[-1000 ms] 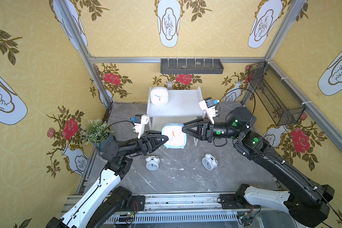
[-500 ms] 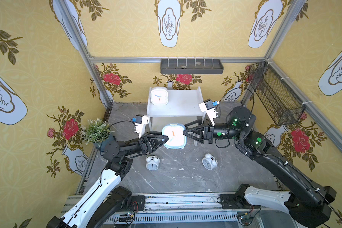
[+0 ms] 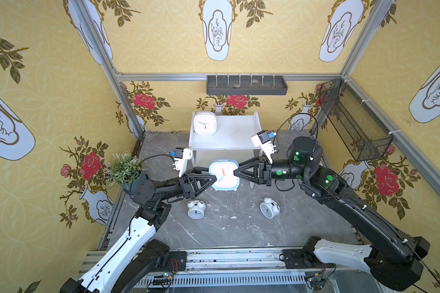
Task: Place the alarm clocks on the shelf by style
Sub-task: Pick up the alarm from the center of the board, then place the alarm on the shelf.
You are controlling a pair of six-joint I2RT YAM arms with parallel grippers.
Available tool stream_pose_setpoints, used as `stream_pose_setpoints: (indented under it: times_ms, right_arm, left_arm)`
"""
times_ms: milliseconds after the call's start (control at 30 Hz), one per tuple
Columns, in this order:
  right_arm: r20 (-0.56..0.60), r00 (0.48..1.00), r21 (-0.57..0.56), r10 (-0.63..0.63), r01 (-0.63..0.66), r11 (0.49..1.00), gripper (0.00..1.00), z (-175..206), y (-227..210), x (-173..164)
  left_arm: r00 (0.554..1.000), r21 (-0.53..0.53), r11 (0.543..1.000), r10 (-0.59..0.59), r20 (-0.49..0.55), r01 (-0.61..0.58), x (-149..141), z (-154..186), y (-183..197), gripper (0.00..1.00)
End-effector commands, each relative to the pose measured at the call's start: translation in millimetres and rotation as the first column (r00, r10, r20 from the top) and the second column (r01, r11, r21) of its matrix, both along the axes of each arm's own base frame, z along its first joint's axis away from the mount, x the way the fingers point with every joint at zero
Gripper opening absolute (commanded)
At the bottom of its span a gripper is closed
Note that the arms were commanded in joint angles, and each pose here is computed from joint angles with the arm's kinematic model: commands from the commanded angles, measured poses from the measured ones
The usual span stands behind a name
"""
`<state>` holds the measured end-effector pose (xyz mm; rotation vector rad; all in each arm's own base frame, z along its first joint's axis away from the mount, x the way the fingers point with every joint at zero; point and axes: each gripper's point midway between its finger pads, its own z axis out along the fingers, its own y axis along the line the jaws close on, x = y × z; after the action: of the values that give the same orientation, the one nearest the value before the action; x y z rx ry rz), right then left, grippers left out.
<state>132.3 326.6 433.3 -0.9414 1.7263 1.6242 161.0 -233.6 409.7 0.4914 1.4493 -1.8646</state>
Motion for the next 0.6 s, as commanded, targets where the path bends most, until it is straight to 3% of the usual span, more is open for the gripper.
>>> stream_pose_setpoints:
  times_ms: [0, 167, 367, 467, 567]
  right_arm:
    - [0.099, 0.994, 0.025, -0.039, 0.037, 0.999, 0.08, 17.2, -5.3, 9.3]
    - [0.182, 0.969, 0.034, -0.165, 0.162, 0.986, 0.07, 41.5, -38.9, 75.9]
    - [0.204, 0.953, 0.065, -0.223, 0.214, 0.975, 0.07, 51.4, -85.2, 162.6]
    - [0.289, 0.936, 0.066, -0.203, 0.192, 0.979, 0.01, 43.9, -83.6, 183.5]
    - [0.383, 0.906, 0.086, -0.179, 0.158, 0.984, 0.04, 36.0, -80.7, 188.4]
  left_arm:
    - [0.997, 0.017, 0.997, 0.076, 0.029, -0.076, 8.4, 0.2, 5.3, 0.86]
    - [0.959, 0.122, 0.953, 0.281, -0.02, -0.277, 33.0, -16.5, 27.8, 0.91]
    - [0.865, 0.265, 0.841, 0.5, -0.047, -0.472, 49.0, -49.3, 58.6, 0.91]
    - [0.831, 0.29, 0.805, 0.554, -0.054, -0.518, 51.0, -62.2, 69.6, 0.91]
    - [0.811, 0.313, 0.785, 0.581, -0.07, -0.535, 54.2, -74.5, 75.7, 0.91]
